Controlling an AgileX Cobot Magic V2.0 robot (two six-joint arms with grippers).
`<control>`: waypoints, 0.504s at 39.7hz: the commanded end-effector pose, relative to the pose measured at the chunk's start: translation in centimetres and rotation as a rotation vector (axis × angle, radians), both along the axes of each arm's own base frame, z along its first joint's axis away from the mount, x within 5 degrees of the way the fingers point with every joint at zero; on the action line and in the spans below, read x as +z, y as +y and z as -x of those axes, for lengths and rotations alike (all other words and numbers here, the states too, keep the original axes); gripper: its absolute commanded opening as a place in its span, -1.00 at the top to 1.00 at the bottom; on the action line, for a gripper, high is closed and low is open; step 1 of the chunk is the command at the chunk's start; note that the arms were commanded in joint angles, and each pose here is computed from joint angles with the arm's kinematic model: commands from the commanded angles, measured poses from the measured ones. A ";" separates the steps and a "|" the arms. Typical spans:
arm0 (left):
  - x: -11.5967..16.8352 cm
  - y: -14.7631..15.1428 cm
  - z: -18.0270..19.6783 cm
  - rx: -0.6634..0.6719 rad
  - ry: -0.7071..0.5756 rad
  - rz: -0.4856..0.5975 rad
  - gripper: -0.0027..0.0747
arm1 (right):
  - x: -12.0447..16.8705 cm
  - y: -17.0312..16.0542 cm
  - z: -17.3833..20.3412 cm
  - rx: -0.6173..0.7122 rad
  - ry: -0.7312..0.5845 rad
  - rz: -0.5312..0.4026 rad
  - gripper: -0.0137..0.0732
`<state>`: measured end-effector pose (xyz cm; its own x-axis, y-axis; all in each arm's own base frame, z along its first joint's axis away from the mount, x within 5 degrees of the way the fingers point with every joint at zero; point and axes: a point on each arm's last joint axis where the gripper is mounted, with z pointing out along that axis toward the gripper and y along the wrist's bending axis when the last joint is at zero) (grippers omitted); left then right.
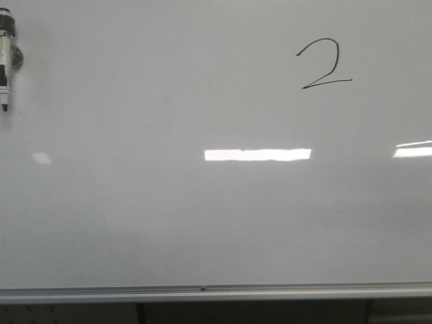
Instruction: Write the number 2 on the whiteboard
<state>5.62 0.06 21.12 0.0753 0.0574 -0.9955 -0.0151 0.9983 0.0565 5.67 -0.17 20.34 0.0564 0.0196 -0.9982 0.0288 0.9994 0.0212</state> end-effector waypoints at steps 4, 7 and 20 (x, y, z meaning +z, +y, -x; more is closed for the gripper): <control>0.0 0.0 0.1 -0.004 -0.079 0.015 0.98 | 0.8 0.0 0.2 0.004 -0.099 0.007 0.84; 0.0 0.0 0.1 -0.004 -0.079 0.015 0.98 | 0.8 0.1 0.2 0.021 -0.097 0.006 0.84; 0.0 0.0 0.1 -0.004 -0.079 0.015 0.98 | 0.8 0.2 0.2 0.037 -0.094 0.050 0.84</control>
